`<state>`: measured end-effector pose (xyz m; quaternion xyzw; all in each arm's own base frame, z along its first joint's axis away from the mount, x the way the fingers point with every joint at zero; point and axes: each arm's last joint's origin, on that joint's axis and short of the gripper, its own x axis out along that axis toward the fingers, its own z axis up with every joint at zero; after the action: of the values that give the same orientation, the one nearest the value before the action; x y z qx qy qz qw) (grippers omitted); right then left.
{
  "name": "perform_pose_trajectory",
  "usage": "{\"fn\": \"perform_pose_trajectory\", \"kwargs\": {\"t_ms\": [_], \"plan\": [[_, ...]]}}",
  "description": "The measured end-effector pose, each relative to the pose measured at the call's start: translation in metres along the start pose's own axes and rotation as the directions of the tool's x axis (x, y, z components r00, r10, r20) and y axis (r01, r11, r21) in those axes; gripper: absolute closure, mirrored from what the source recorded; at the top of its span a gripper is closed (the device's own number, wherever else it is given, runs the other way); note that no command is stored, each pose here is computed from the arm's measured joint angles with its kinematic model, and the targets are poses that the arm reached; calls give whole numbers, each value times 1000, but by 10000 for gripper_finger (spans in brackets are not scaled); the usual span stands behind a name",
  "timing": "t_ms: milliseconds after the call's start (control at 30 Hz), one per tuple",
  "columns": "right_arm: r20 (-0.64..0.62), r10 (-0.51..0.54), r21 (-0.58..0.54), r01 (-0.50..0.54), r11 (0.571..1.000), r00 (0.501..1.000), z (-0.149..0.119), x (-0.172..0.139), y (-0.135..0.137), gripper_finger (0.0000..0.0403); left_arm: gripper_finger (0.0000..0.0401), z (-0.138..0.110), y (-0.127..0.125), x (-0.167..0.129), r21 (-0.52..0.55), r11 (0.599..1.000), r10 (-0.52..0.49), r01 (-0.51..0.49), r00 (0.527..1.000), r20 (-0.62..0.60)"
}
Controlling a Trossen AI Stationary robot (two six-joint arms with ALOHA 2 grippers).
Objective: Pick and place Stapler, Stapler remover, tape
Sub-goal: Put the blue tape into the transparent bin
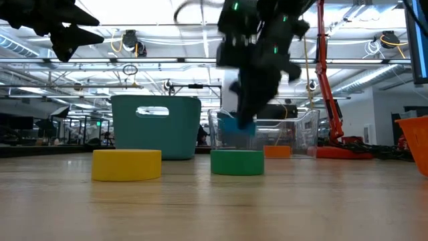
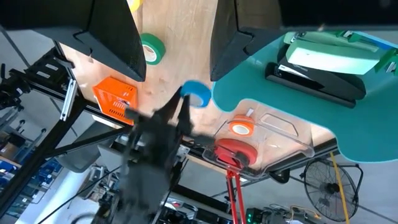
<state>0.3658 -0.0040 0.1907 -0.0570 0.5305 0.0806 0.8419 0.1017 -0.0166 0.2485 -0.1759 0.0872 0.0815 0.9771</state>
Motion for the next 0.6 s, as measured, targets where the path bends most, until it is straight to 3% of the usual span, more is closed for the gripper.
{"fn": "perform_pose_trajectory", "kwargs": {"t_ms": [133, 233, 433, 600], "plan": [[160, -6, 27, 1, 1000, 987, 13, -45, 1, 371, 222, 0, 0, 0, 0, 1000, 0, 0, 1000, 0], [315, -31, 81, 6, 997, 948, 19, -85, 2, 371, 222, 0, 0, 0, 1, 1000, 0, 0, 1000, 0], [629, -3, 123, -95, 988, 778, 23, -159, -5, 371, 222, 0, 0, 0, 4, 1000, 0, 0, 1000, 0], [749, -27, 105, -78, 991, 662, 20, -196, -2, 371, 222, 0, 0, 0, 6, 1000, 0, 0, 1000, 0]]}}
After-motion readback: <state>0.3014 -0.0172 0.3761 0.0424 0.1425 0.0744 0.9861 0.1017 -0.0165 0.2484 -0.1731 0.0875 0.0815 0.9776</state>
